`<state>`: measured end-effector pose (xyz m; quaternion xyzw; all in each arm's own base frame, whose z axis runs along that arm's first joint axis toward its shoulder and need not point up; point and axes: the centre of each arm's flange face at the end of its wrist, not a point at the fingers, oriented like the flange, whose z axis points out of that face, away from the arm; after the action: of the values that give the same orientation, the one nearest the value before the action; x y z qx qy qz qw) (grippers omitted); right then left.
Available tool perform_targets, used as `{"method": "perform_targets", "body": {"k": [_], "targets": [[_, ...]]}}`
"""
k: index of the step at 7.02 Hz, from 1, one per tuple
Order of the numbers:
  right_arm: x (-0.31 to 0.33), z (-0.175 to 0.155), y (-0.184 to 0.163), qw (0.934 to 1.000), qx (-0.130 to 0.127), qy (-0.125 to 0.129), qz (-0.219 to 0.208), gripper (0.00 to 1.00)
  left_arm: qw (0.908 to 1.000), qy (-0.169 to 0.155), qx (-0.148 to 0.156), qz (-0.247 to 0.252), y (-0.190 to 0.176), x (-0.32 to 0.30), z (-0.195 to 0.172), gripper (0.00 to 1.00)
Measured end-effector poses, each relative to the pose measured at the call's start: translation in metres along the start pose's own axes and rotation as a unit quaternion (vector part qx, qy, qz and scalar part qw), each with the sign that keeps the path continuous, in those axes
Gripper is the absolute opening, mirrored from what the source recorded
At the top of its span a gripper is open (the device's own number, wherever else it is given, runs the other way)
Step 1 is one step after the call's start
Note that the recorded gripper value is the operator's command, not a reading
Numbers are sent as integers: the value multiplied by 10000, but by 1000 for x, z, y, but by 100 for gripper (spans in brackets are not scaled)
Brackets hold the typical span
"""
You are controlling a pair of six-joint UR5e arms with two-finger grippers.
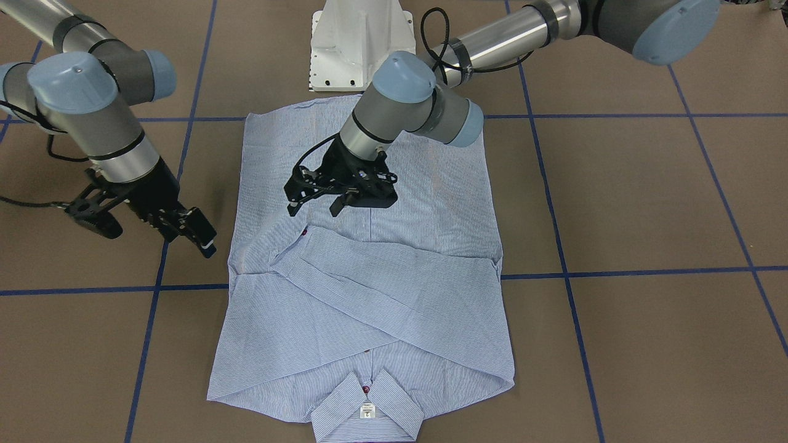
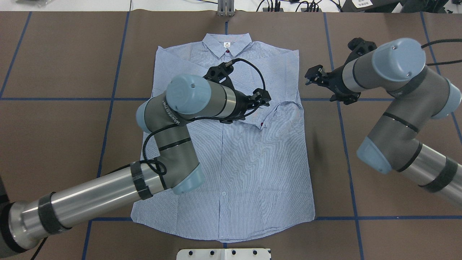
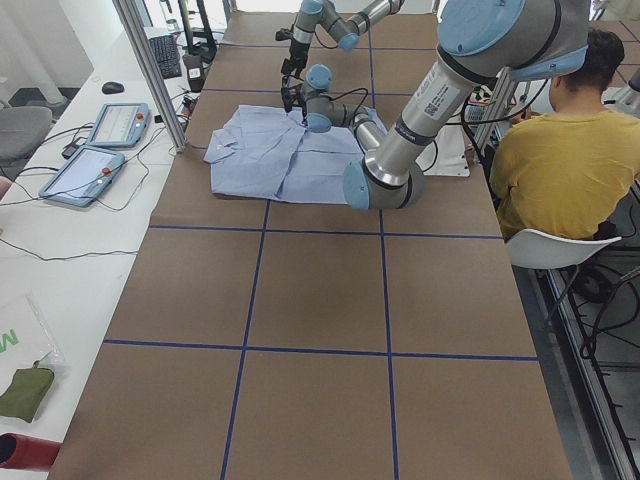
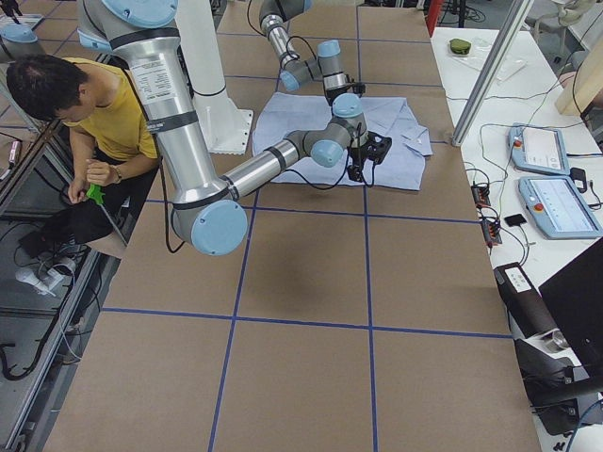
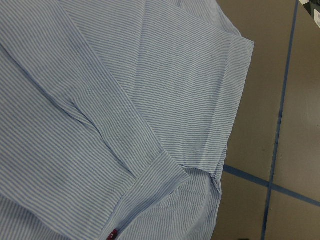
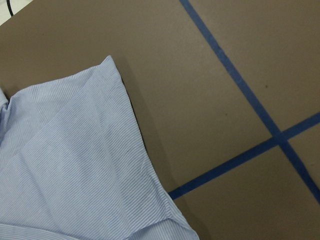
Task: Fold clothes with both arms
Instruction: 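Release the sleeve and withdraw the left gripper while the right gripper moves to the hem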
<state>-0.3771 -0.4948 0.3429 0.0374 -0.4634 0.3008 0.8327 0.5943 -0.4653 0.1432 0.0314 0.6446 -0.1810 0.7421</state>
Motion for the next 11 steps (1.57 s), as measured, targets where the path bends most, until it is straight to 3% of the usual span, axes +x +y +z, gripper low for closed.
{"method": "perform_targets", "body": {"k": [1, 3, 5, 8, 11], "targets": [[0, 2, 52, 9999, 22, -80, 142, 100, 10000, 10, 0, 42, 0, -26, -22, 88], [33, -7, 151, 9992, -170, -89, 357, 100, 9986, -133, 71, 498, -7, -79, -63, 88], [69, -18, 216, 9975, -311, 6, 635, 100, 9959, -256, 168, 853, -20, -110, -85, 90], [117, -24, 268, 9948, -453, 302, 857, 100, 9952, -354, 211, 892, -25, -124, -88, 92], [146, -17, 281, 9944, -400, 602, 771, 98, 9955, -387, 216, 843, -26, -129, -86, 94]]}}
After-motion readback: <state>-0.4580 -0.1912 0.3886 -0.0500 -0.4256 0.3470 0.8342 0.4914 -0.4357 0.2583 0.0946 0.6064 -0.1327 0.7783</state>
